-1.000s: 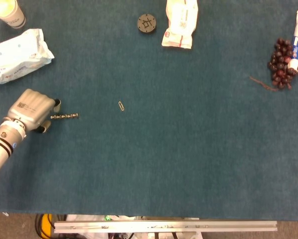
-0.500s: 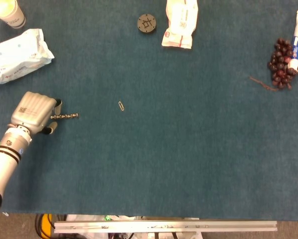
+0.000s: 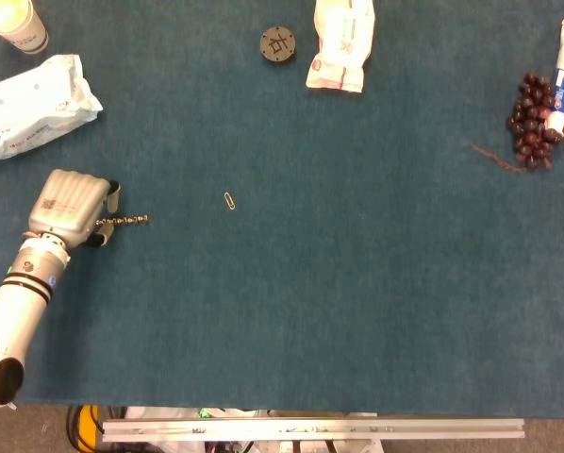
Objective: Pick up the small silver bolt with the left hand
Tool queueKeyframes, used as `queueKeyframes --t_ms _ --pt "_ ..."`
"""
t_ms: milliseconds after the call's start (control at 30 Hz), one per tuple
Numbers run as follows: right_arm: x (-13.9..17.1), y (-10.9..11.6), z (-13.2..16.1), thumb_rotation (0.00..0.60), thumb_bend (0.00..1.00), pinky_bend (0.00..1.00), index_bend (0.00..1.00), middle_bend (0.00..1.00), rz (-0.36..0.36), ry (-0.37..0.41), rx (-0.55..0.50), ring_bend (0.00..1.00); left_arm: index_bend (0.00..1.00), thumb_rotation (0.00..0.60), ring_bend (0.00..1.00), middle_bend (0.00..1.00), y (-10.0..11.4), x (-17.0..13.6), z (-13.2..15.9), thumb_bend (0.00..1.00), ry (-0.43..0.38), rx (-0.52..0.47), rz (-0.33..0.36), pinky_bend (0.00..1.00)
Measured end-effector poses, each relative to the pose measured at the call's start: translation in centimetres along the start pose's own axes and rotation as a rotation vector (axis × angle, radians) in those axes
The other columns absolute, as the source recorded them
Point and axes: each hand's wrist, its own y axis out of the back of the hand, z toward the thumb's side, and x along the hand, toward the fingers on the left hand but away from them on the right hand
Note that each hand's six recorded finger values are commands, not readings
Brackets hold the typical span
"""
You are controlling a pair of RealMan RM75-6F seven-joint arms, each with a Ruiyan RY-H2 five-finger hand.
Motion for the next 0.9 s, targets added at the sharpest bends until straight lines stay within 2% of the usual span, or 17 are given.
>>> queueKeyframes --t_ms 600,900 --pt "0.1 0.0 -0.3 0.600 0.32 0.35 0.35 0.43 0.002 -0.010 0.000 0.36 0.47 0.600 0.92 0.95 -0.5 0.8 -0.4 0.31 0.034 0.010 -0.014 0.95" --pt "0.2 -0.1 -0.5 0.600 0.32 0.35 0.35 0.43 0.002 -0.015 0.000 0.36 0.47 0.600 0.92 0.95 0.1 1.4 0.0 0.31 0.037 0.034 0.024 0.94"
